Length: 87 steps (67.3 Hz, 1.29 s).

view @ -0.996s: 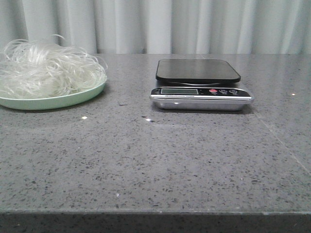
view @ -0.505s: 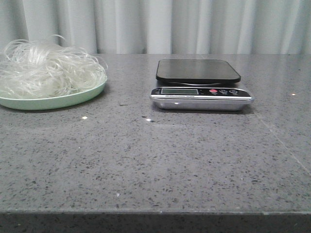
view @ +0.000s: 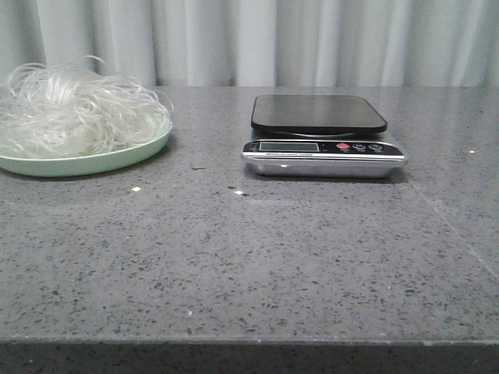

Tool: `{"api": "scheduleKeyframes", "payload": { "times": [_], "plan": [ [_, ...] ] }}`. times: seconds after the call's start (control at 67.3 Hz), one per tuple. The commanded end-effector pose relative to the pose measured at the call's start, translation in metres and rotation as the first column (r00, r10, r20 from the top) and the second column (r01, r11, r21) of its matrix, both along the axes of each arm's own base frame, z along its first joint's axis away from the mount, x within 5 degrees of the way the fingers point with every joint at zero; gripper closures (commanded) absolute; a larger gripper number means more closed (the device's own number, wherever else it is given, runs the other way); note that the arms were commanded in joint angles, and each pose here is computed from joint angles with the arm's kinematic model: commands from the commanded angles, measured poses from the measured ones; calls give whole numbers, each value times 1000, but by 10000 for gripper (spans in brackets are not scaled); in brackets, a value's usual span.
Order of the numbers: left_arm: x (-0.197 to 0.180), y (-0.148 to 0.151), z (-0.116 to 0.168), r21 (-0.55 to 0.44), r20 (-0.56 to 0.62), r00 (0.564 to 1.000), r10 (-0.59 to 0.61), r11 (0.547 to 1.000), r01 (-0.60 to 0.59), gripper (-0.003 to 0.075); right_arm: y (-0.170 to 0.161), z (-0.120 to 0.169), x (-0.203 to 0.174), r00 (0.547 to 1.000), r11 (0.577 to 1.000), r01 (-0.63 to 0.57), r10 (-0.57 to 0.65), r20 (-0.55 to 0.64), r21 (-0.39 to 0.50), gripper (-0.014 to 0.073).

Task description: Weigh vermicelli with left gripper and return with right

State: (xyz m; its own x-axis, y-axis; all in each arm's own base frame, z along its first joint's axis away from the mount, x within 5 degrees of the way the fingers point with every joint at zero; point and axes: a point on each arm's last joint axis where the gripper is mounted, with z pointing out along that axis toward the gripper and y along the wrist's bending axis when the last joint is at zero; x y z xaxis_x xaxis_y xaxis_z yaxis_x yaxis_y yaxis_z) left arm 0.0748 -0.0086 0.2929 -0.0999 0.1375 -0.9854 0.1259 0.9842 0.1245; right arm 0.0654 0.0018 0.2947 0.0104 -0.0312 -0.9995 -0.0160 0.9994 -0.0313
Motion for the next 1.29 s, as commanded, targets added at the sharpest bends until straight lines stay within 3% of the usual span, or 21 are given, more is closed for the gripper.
{"api": "scheduleKeyframes", "payload": {
  "times": [0.0, 0.446, 0.951, 1.011, 1.278],
  "plan": [
    [0, 0, 16, -23, 94, 996, 4, 1000, -2, 583, -2, 17, -1, 994, 1000, 19, -19, 107, -5, 444],
    [-6, 1, 9, -28, 107, 994, 4, 1000, -1, 583, -2, 17, -1, 994, 1000, 19, -19, 107, -5, 444],
    [-20, 6, -83, -92, 204, 976, 79, 994, -61, 583, -2, 17, -1, 994, 1000, 19, -19, 106, -5, 444],
    [-20, 6, -85, -90, 162, 984, 74, 994, -60, 583, -2, 17, -1, 994, 1000, 19, -19, 106, -5, 444],
    [-20, 6, -85, -91, 171, 982, 75, 994, -61, 583, -1, 17, -1, 995, 1000, 19, -18, 102, -5, 444]
  ]
}}
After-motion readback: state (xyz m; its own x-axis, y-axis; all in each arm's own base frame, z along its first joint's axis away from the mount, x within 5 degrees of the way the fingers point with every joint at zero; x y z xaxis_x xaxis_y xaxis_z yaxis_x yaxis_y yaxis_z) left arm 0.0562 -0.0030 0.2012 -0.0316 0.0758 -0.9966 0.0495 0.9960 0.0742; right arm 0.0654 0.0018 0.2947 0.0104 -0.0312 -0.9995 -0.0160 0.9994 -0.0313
